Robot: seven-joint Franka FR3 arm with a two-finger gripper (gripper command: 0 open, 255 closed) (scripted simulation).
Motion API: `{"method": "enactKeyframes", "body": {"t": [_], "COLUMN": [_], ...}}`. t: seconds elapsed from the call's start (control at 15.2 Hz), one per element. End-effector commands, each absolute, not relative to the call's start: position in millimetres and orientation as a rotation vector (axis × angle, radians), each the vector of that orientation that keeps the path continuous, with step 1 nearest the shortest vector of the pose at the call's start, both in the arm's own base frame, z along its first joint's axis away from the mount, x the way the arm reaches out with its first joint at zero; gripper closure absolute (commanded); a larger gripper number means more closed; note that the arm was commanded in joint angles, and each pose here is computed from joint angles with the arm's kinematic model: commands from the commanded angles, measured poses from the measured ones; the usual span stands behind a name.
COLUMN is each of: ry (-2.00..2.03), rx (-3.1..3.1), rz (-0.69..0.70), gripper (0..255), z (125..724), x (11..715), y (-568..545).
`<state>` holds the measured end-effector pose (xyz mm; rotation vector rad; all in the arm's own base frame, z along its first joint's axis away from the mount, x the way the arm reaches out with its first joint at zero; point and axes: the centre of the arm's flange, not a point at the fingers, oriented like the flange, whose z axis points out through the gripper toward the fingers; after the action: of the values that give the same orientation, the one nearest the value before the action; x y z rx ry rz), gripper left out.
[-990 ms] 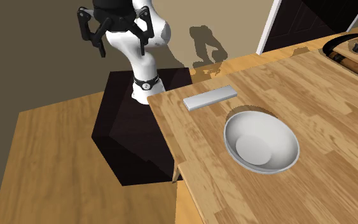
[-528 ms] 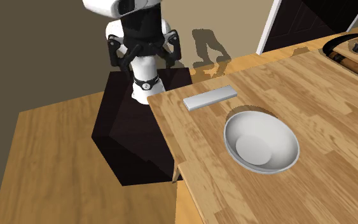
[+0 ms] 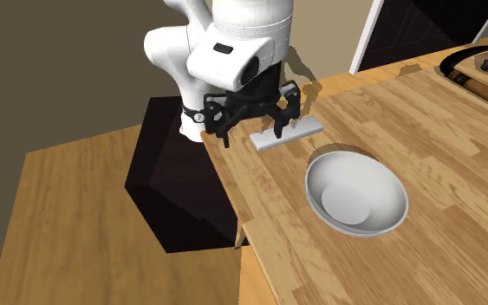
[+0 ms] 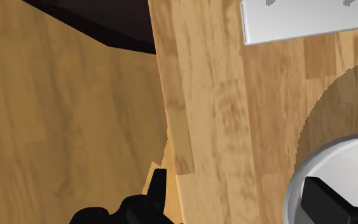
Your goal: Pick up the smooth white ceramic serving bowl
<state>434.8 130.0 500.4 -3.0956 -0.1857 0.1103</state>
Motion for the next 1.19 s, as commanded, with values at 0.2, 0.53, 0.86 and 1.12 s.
{"method": "enactKeyframes", "body": {"t": [0.2,0.53,0.86,1.12], "ry": [-0.199,-0.213,-0.215,-0.215], "rx": [-3.064,-3.033,-3.027,-3.027], "rz": [0.127,0.143,0.146,0.146], "gripper": [0,0,0,0], "z": [474.9,450.9,425.5,406.6], "x": [471.0,506.8,513.3,513.3], "y": [174.6,221.9,230.7,230.7]}}
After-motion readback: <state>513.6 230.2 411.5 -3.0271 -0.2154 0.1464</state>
